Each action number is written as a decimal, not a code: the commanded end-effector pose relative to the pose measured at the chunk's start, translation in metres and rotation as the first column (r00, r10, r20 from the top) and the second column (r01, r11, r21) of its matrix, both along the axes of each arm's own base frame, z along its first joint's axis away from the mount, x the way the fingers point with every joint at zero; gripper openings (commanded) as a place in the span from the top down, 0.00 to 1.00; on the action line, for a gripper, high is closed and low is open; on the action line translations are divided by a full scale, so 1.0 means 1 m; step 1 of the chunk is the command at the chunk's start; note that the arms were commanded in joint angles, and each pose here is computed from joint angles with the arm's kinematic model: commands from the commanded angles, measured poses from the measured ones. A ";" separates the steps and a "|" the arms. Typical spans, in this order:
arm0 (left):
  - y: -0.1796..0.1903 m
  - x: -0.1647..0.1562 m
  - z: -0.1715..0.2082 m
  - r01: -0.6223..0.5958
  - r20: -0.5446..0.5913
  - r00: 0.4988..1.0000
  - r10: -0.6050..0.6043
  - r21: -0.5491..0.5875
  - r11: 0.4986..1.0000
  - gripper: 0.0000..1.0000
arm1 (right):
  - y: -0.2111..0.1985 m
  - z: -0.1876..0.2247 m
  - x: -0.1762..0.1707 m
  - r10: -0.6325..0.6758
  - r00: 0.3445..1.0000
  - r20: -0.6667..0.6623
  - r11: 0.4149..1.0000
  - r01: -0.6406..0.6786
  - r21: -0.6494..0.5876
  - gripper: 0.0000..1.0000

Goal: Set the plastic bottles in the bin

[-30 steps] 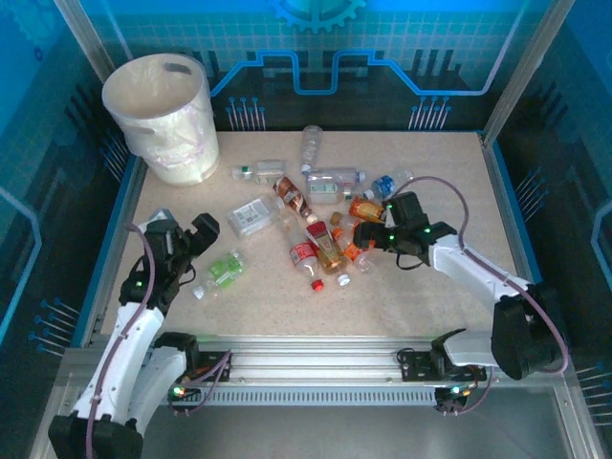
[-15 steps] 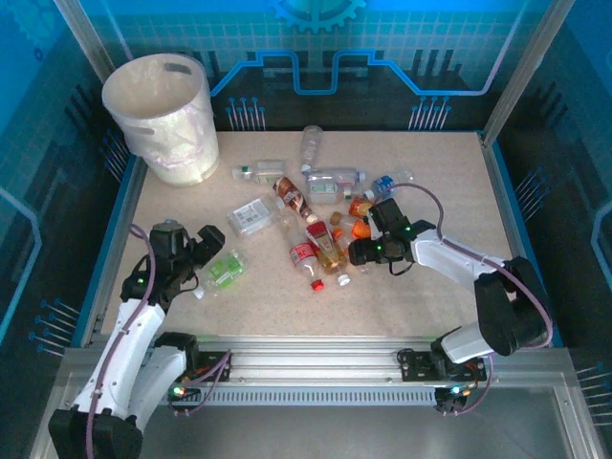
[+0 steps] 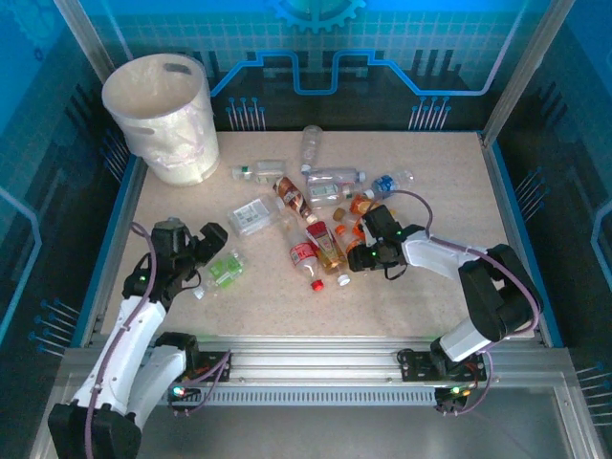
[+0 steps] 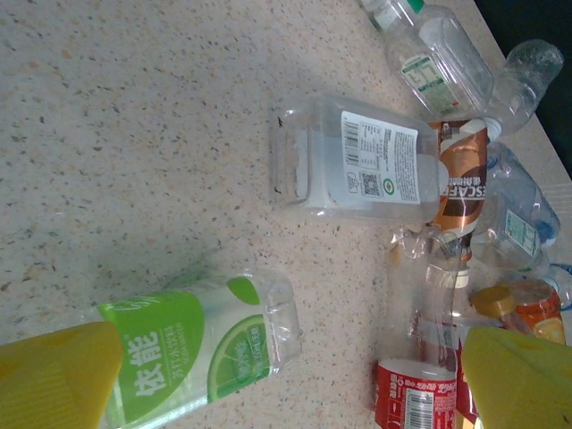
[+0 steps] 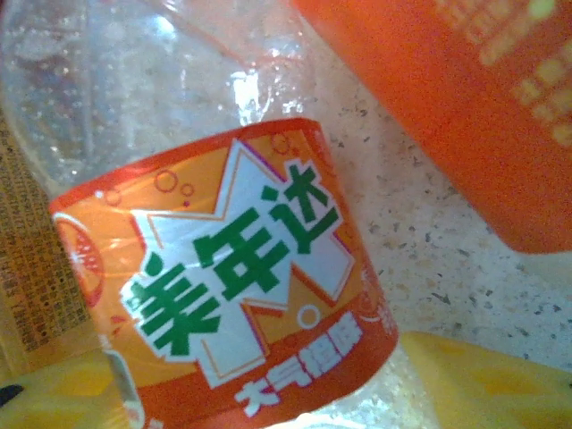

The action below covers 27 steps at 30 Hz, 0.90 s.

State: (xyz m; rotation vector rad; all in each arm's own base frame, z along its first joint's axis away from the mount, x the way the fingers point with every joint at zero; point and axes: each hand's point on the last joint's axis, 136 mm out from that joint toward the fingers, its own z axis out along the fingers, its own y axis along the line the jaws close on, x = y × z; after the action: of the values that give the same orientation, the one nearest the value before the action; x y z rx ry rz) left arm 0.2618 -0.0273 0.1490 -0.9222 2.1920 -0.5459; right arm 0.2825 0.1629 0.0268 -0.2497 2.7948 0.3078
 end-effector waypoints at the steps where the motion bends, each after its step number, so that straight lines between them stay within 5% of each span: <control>1: -0.010 0.004 0.005 0.034 0.020 0.999 -0.033 -0.016 0.999 0.01 | -0.003 -0.005 -0.007 -0.005 1.000 0.005 1.000 0.005 -0.015 0.43; 13: -0.034 0.021 0.038 0.121 0.156 0.981 -0.117 -0.012 0.993 0.01 | -0.003 0.062 -0.006 -0.037 0.984 0.175 0.997 0.024 0.075 0.52; 19: -0.069 0.037 0.060 0.220 0.240 0.951 -0.194 -0.086 0.972 0.01 | 0.019 0.112 -0.006 -0.026 0.961 0.276 0.973 -0.039 0.228 0.54; 23: -0.123 0.047 0.087 0.406 0.344 0.874 -0.344 -0.127 0.905 0.01 | 0.046 0.143 -0.009 -0.007 0.951 0.309 0.923 -0.113 0.367 0.54; 27: -0.183 0.046 0.117 0.606 0.450 0.745 -0.493 -0.148 0.781 0.01 | 0.077 0.168 -0.016 0.020 0.945 0.325 0.858 -0.183 0.481 0.54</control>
State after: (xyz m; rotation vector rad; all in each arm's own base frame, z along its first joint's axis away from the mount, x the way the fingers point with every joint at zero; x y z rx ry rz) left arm 0.3066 -0.1671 0.2109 -0.4280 2.1529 -1.0258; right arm 0.2701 0.2073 0.1558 -0.2531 2.4006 0.7198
